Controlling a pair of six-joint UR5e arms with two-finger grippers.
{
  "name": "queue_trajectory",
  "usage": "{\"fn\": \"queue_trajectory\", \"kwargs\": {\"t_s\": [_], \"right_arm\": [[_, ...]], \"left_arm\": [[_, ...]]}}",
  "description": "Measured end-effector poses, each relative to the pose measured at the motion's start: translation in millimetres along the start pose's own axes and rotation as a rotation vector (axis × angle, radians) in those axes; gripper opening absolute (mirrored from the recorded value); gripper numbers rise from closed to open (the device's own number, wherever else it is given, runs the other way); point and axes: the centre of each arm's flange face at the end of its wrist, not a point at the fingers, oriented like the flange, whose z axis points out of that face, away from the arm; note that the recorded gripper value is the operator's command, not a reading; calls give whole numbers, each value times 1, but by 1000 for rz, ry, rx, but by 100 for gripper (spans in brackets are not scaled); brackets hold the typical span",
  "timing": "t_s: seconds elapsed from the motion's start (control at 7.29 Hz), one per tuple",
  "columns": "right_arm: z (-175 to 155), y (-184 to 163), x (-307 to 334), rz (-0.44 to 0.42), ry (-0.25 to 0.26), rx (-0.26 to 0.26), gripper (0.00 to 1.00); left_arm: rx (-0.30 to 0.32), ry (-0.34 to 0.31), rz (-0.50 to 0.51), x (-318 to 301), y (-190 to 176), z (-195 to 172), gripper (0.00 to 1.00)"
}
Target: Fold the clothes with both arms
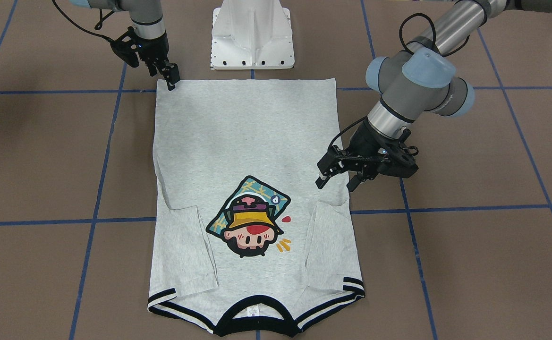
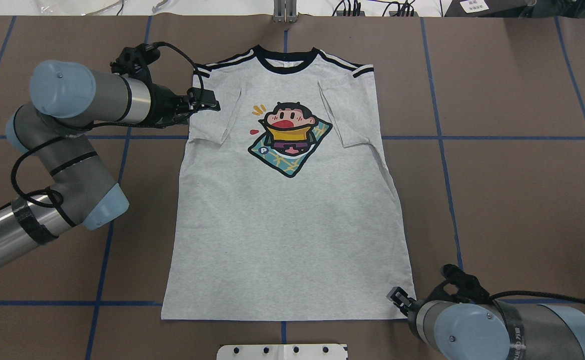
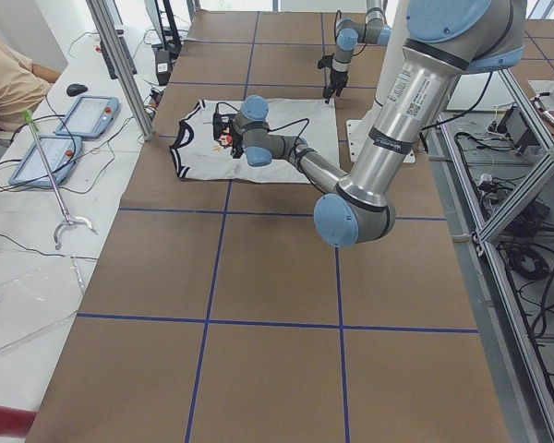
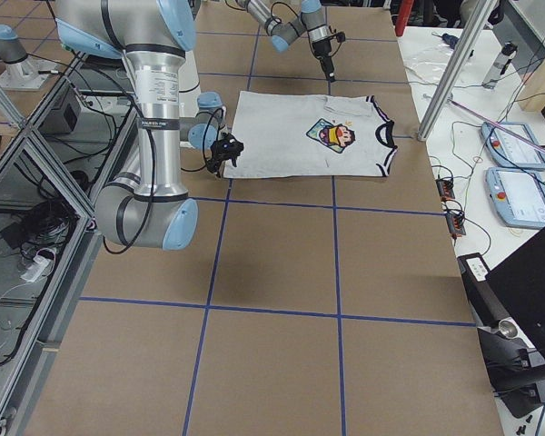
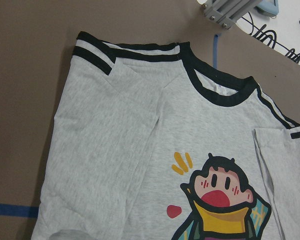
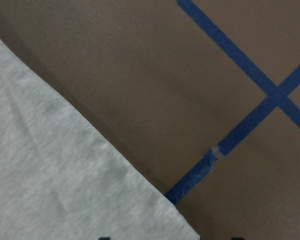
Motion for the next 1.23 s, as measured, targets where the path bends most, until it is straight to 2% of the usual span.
{"fn": "queue_trajectory", "kwargs": {"t_s": [0.14,0.27,0.41,1.23], "right_arm": [[1,0,1,-1,3,1,47],[2,0,1,-1,3,3,17],[2,0,1,0,2,4,0],[-20,-7,3,7,-13,-23,0]], "left_arm": [[0,-4,0,-2,0,1,100],[0,-7,0,-3,-1,2,100],[0,-10,-1,-5,-1,4,100],[-8,-31,-8,-18,4,6,100]]}}
